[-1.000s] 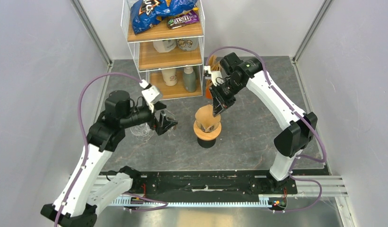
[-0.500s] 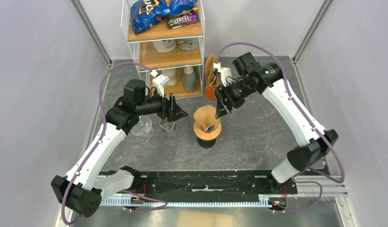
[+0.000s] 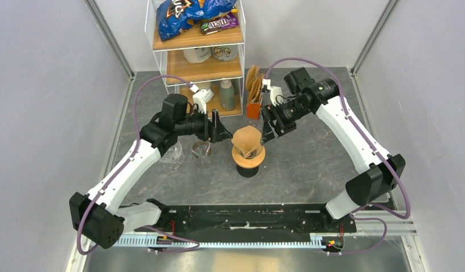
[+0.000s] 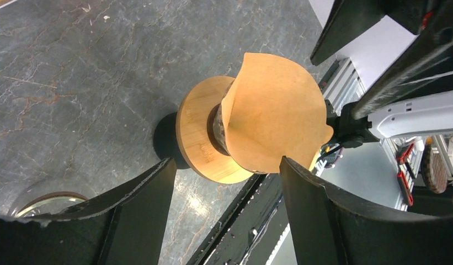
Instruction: Place the coffee filter in the dripper
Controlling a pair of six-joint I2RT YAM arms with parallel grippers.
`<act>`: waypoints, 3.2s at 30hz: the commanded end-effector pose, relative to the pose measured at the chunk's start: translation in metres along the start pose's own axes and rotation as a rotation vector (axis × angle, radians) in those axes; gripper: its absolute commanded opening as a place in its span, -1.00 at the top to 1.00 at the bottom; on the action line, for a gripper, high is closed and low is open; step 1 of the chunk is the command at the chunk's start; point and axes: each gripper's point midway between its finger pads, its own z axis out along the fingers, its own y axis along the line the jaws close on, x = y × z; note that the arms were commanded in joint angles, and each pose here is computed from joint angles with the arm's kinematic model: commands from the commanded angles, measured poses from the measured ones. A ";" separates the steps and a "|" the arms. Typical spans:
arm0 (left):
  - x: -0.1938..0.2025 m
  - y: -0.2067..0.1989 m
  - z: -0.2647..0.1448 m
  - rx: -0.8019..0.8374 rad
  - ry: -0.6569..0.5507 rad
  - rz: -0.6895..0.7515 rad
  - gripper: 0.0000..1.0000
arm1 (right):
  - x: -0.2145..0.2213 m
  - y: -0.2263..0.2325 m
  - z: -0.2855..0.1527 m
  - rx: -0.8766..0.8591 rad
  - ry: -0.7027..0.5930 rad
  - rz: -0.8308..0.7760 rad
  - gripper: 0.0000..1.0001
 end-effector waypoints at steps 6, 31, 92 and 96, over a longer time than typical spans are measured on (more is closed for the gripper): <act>-0.005 0.006 0.011 -0.008 -0.028 -0.045 -0.54 | -0.016 0.008 0.000 -0.055 -0.047 0.020 -0.67; 0.022 0.013 0.039 0.010 0.056 -0.070 -0.54 | 0.015 -0.036 0.036 0.020 0.085 0.010 -0.63; -0.124 0.075 -0.199 -0.323 -0.659 -0.407 -0.90 | 0.073 0.078 0.125 0.369 0.730 -1.791 -0.23; -0.129 0.078 -0.205 -0.279 -0.688 -0.432 -0.90 | 0.088 0.052 0.137 0.438 0.868 -1.758 -0.24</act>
